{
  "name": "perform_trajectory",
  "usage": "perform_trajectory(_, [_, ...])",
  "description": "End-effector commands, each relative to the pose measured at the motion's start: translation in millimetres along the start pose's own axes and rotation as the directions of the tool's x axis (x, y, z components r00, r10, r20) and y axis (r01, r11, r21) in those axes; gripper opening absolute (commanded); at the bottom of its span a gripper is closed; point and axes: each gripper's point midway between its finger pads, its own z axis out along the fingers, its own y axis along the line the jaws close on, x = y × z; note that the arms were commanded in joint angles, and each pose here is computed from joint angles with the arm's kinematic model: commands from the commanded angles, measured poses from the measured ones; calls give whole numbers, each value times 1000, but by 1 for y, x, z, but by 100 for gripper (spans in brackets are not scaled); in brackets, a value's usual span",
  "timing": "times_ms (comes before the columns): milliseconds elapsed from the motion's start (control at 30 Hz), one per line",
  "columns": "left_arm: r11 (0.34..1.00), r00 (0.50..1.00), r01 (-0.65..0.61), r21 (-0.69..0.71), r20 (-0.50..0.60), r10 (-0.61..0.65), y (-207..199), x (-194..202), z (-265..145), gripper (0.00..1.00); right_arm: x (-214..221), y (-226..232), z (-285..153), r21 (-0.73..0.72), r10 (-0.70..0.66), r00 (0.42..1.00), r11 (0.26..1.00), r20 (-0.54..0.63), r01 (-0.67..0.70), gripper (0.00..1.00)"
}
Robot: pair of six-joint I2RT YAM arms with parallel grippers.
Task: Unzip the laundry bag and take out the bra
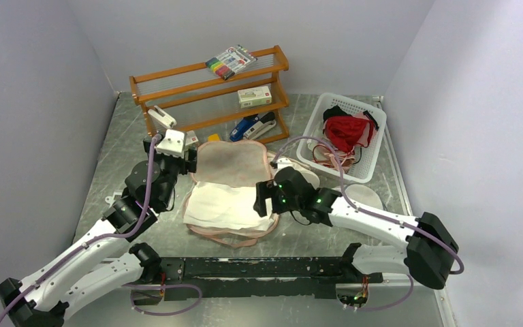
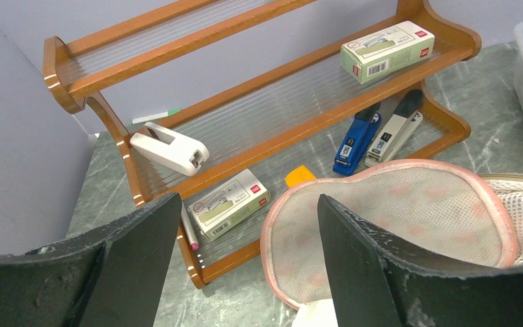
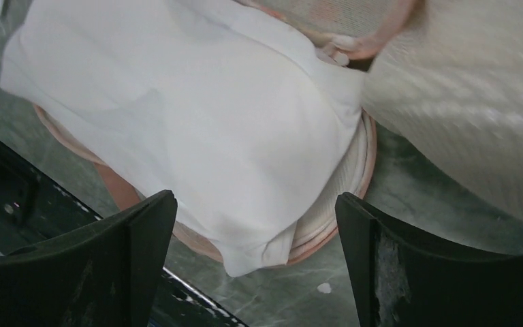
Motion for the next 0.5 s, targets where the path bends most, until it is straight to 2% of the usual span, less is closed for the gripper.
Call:
perform_trajectory(0, [999,998,48,21,32,-49,0,-18,2,84,5,-16,-4,89,282,959,955,43,-284,83])
perform_trajectory(67, [999,999,48,18,25,-48,0,-17,3,84,9,-16,-2,94,365,930,925,42,-367,63])
perform_trajectory(100, [999,999,47,16,22,-47,1,-16,3,84,11,-15,-1,92,396,917,913,44,-398,59])
perform_trajectory(333, [999,998,49,20,26,-50,0,-17,3,84,26,-32,11,182,478,877,859,46,-478,54])
perform_trajectory(467, [999,999,45,19,19,-46,0,-15,3,84,24,-31,15,157,497,866,851,65,-500,49])
